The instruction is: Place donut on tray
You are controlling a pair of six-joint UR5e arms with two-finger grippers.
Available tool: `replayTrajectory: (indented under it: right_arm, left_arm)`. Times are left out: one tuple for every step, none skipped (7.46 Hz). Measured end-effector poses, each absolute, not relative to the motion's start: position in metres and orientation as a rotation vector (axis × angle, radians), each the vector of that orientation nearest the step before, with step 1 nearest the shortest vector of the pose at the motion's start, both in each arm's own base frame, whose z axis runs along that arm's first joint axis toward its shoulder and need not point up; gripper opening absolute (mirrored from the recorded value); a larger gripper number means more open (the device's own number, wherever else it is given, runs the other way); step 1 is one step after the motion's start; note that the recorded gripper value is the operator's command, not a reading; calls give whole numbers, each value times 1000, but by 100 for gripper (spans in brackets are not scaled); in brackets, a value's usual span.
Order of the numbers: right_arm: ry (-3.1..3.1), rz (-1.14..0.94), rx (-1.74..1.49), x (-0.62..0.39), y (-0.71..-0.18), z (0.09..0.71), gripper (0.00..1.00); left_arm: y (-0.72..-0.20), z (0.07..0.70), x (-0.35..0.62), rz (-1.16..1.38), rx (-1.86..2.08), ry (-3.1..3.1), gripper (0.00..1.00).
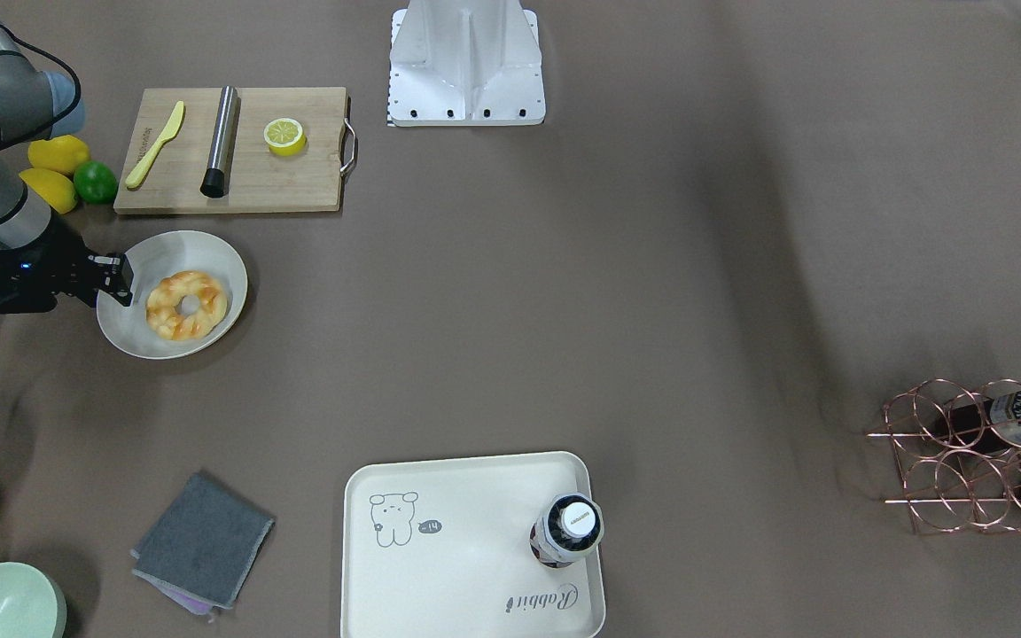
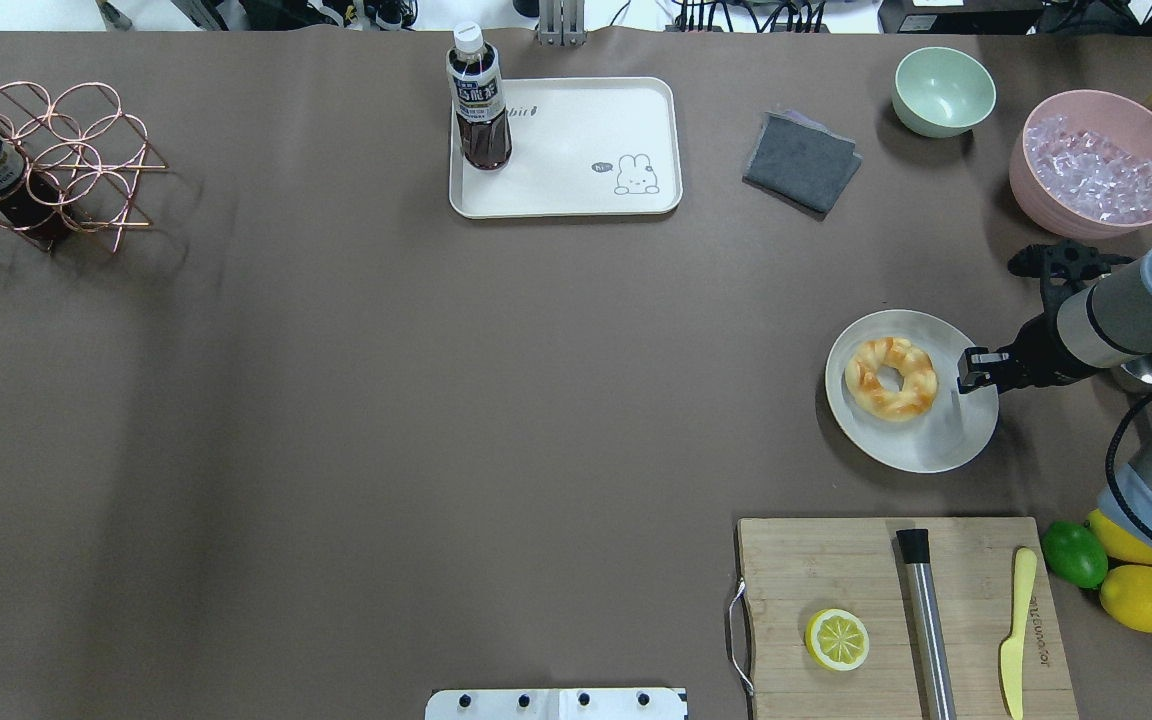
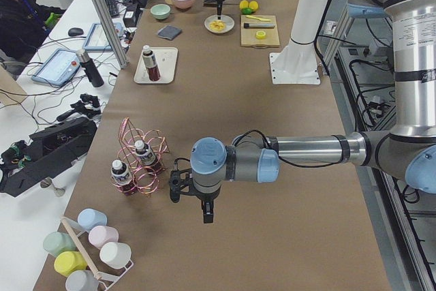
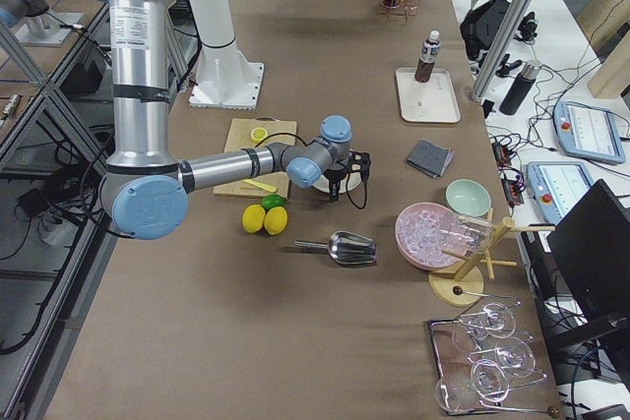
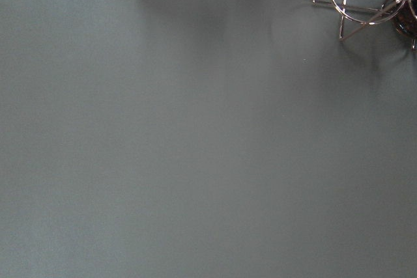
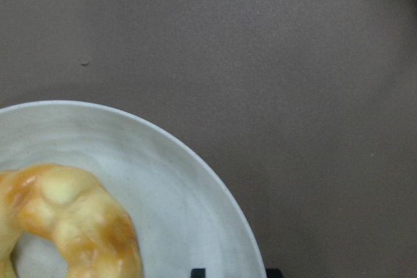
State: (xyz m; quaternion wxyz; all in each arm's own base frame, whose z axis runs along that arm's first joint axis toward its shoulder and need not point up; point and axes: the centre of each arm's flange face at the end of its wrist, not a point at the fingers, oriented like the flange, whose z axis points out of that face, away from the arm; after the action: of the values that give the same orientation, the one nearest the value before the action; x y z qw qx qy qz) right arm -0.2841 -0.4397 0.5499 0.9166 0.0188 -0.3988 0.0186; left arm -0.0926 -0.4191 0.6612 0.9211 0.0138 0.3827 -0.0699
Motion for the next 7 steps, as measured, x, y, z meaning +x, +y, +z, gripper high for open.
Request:
replayTrajectory:
  right_arm:
    - [-831, 35, 42, -285, -440, 547, 0]
    - [-839, 40, 42, -285, -441, 544, 0]
    - [-859, 73, 29, -285, -445, 536, 0]
    - [-897, 133, -4, -284, -453, 522, 0]
    - [-938, 181, -37, -282, -462, 505, 0]
    - [-980, 201, -61, -278, -470, 489, 0]
    - [-1020, 200, -72, -276, -480, 471, 0]
  left_arm:
    - [-419, 661, -93, -143, 29, 786, 98]
    - [-419, 661, -93, -143, 29, 786, 98]
    - [-419, 661, -93, -144, 30, 786, 98]
    - [-419, 660, -93, -144, 32, 786, 98]
    - [-419, 660, -94, -144, 33, 786, 98]
    - [-419, 660, -94, -145, 33, 786, 98]
    - [-418, 660, -94, -146, 33, 786, 98]
